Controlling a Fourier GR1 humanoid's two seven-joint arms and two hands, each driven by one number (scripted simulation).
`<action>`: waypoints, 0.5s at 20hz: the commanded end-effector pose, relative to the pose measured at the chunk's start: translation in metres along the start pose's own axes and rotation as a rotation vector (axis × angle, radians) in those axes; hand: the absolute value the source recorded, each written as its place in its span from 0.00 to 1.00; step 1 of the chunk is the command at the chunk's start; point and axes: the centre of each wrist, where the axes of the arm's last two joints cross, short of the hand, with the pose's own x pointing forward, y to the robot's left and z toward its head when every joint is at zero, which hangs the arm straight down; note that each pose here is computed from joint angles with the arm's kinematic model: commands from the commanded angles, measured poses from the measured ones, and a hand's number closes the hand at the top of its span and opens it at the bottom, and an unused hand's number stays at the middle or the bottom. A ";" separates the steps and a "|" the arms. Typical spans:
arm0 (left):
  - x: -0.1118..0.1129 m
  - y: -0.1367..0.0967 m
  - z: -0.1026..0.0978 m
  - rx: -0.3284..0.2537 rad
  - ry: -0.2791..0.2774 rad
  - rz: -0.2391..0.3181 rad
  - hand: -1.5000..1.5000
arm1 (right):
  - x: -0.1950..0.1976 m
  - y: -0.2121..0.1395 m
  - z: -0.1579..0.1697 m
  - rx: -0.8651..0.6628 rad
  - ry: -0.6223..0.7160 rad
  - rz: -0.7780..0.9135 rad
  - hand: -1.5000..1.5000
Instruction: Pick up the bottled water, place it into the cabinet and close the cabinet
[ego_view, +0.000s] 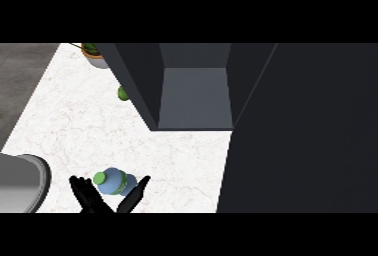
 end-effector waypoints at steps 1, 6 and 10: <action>-0.019 -0.004 0.000 -0.011 -0.017 0.053 0.00 | 0.026 0.002 0.006 -0.024 -0.059 0.027 0.00; -0.026 -0.005 -0.003 0.005 -0.048 0.126 1.00 | 0.021 -0.002 0.010 -0.002 -0.035 0.048 0.00; -0.018 -0.013 -0.012 -0.011 -0.062 0.153 1.00 | 0.026 0.001 0.011 -0.024 -0.058 0.008 0.00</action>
